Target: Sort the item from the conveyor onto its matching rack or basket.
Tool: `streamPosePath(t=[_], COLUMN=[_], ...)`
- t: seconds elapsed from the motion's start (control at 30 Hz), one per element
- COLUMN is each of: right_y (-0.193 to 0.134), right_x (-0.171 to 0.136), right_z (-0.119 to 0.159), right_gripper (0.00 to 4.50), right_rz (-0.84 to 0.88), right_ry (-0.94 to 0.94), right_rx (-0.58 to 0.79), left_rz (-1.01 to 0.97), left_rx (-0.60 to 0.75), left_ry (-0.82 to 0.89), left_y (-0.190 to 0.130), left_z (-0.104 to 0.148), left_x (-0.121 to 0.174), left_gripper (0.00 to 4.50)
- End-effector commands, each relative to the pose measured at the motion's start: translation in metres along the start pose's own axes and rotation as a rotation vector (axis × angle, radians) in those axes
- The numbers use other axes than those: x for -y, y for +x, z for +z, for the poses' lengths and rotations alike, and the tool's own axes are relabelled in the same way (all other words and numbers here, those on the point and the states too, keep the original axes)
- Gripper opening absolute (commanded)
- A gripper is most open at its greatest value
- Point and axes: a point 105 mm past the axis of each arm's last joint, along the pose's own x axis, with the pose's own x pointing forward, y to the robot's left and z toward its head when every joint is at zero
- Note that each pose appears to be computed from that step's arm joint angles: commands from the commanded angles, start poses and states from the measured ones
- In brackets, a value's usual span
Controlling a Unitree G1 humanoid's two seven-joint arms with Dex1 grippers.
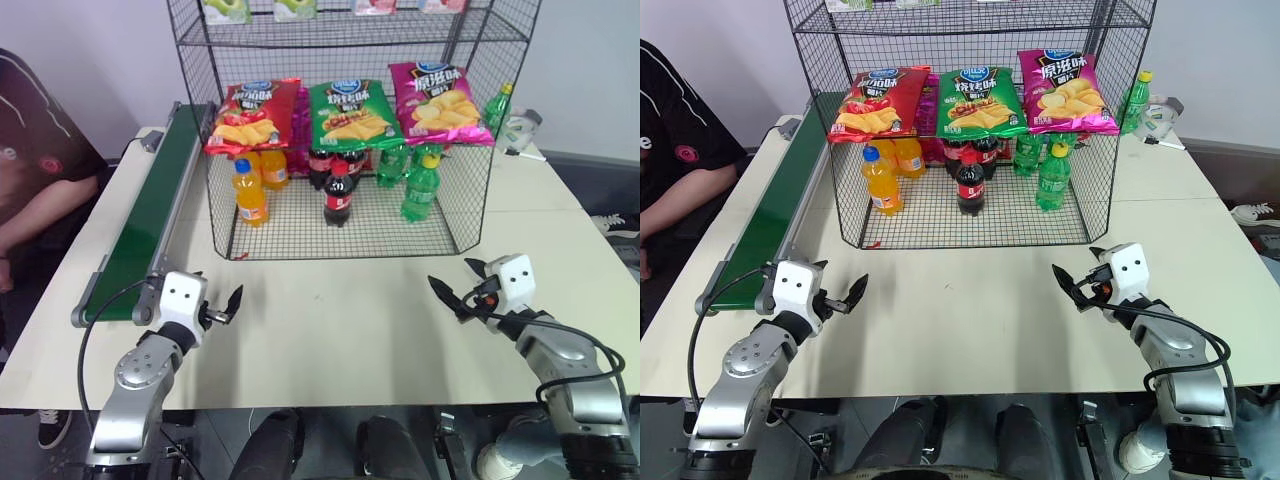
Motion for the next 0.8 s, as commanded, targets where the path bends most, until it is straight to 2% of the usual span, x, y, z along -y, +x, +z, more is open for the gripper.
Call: streamPosePath(t=[0.03, 0.37, 0.8], right_y=[0.001, 0.004, 0.002], right_x=[0.008, 0.020, 0.011], right_z=[0.012, 0.022, 0.011], right_gripper=[4.45, 4.45, 4.45], right_rz=[-0.050, -0.145, -0.068], right_ry=[-0.052, -0.109, -0.086], right_rx=[0.032, 0.068, 0.031], left_rz=[0.006, 0.029, -0.017], left_rx=[0.044, 0.040, 0.027], left_ry=[0.027, 0.037, 0.031], left_y=[0.000, 0.004, 0.007], left_z=[0.013, 0.012, 0.011], left_x=[0.003, 0.004, 0.011], left_gripper=[4.50, 4.50, 4.50])
